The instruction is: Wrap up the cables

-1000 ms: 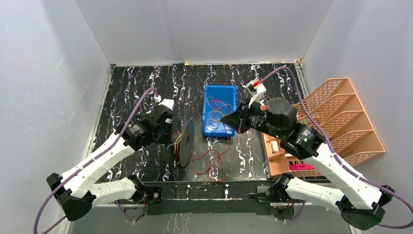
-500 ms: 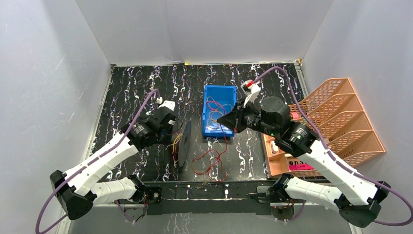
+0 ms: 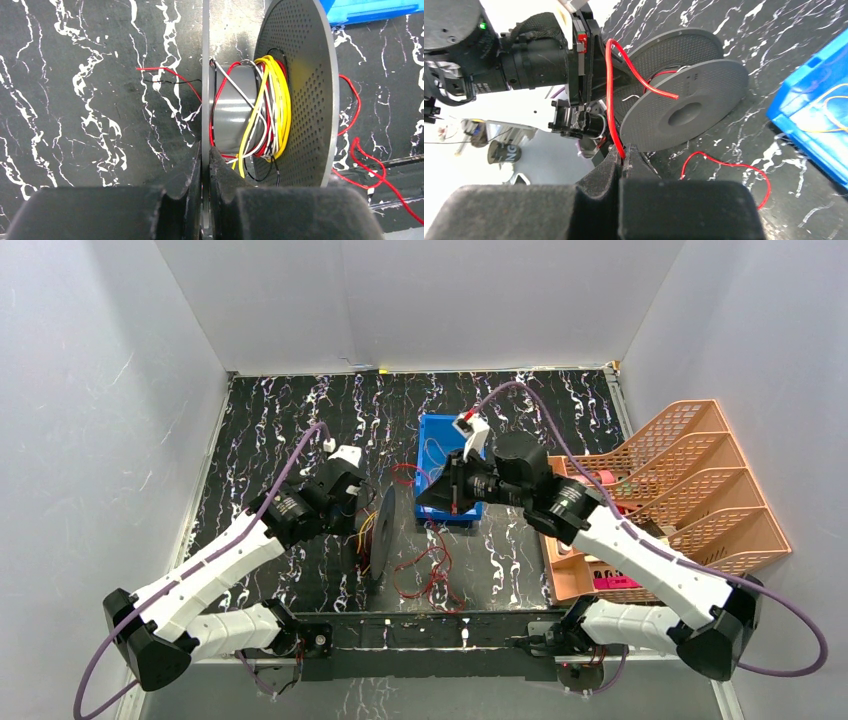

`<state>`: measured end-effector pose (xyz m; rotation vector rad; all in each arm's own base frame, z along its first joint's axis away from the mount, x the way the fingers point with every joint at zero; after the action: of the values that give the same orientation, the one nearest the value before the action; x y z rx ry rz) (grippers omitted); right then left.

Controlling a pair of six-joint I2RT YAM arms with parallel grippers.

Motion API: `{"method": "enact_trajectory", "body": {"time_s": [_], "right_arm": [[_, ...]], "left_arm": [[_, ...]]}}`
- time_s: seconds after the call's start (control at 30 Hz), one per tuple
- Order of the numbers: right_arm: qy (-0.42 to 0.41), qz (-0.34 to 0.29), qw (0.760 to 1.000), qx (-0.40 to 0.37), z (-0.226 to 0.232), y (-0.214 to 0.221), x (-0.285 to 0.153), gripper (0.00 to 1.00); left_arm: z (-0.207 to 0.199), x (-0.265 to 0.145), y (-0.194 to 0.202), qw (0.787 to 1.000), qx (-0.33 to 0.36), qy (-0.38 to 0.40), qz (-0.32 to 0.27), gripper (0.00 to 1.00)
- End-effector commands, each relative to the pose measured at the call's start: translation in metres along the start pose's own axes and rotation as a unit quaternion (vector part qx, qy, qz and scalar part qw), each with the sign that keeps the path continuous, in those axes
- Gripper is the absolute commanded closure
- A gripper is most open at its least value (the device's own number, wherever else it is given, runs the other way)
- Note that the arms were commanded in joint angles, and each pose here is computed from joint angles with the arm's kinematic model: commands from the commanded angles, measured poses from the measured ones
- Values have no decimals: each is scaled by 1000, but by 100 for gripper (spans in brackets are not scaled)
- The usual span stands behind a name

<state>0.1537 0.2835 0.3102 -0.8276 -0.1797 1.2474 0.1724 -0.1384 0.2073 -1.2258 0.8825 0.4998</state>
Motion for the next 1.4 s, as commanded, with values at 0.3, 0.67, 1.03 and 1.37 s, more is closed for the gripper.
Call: {"method": "enact_trajectory", "body": {"time_s": [0.3, 0.67, 1.03, 1.37], "right_arm": [[-107, 47, 988, 96, 19, 17, 42, 100], [-110, 52, 978, 169, 22, 23, 60, 100], [-87, 48, 964, 246, 17, 37, 72, 100], [-113, 66, 950, 285, 34, 44, 79, 100]], "left_arm": [[-4, -7, 3, 999, -1, 33, -20, 77], [0, -14, 0, 998, -4, 37, -47, 59], [5, -43, -13, 993, -25, 58, -101, 53], [2, -69, -21, 980, -54, 112, -158, 42]]}}
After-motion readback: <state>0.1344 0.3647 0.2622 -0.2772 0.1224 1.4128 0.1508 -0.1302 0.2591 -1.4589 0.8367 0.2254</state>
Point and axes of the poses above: each gripper's point midway between its finger pads, its own x axis out along the fingers, its own z axis along the line the jaws close on, y = z × x, the point moved 4 cm from there along -x, back along the fingers, and after that the axes turned 8 degrees about x, right-handed, at the moved point
